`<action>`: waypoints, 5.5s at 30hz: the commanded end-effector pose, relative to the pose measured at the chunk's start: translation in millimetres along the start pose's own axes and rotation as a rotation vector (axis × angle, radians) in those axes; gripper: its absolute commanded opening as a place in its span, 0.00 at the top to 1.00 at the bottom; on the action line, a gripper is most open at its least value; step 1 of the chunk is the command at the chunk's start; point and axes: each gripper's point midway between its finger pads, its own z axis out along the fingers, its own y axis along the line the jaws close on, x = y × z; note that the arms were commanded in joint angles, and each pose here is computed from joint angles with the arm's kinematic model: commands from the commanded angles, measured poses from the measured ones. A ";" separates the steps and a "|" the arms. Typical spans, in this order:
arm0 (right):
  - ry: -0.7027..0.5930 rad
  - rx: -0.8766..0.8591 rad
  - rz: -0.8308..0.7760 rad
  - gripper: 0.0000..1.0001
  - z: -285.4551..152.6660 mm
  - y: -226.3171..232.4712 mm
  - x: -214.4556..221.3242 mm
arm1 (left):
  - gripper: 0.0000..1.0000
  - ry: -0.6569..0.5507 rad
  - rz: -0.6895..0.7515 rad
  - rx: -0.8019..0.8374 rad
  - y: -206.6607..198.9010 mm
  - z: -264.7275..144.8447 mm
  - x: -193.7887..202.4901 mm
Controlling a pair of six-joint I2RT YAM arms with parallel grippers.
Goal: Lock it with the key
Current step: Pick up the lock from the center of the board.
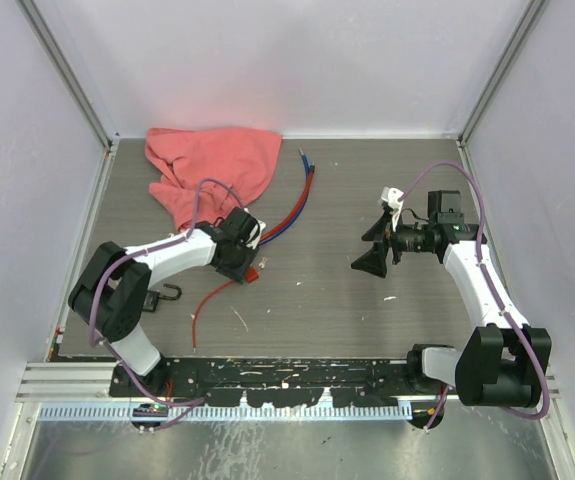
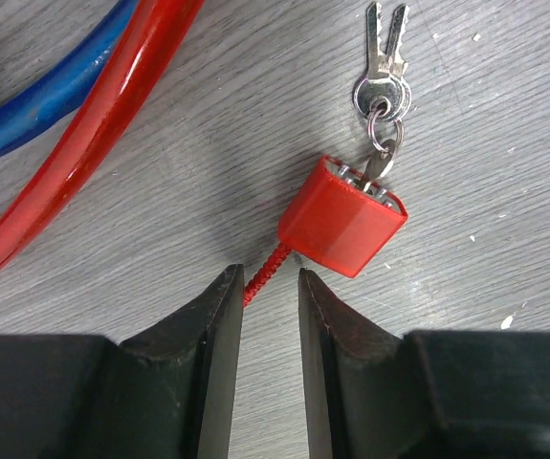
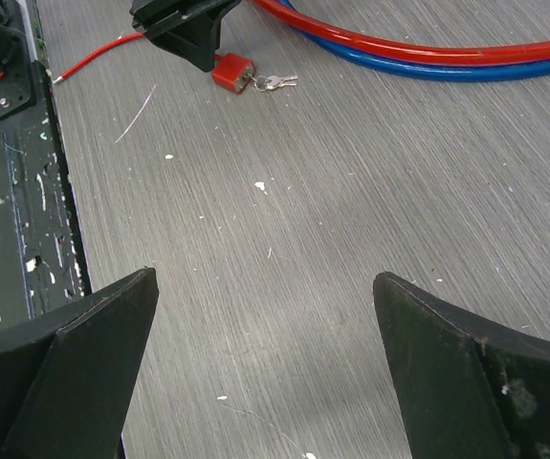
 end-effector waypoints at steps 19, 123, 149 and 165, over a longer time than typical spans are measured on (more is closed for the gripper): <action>-0.042 -0.025 -0.077 0.00 -3.8 4.9 -23.8 | 0.77 0.000 -0.083 0.054 -12.8 4.7 -8.3; -0.215 -0.457 0.223 0.99 69.8 90.7 -67.8 | 0.37 -1.014 -0.117 1.045 -178.5 -192.0 -72.8; -0.180 -0.471 0.156 0.99 65.6 92.2 -65.4 | 0.74 -0.918 -0.053 1.104 -201.2 -176.3 -78.0; -0.095 0.013 0.380 0.99 71.4 14.8 -75.1 | 0.26 -0.993 -0.212 0.565 -119.9 -156.1 -85.2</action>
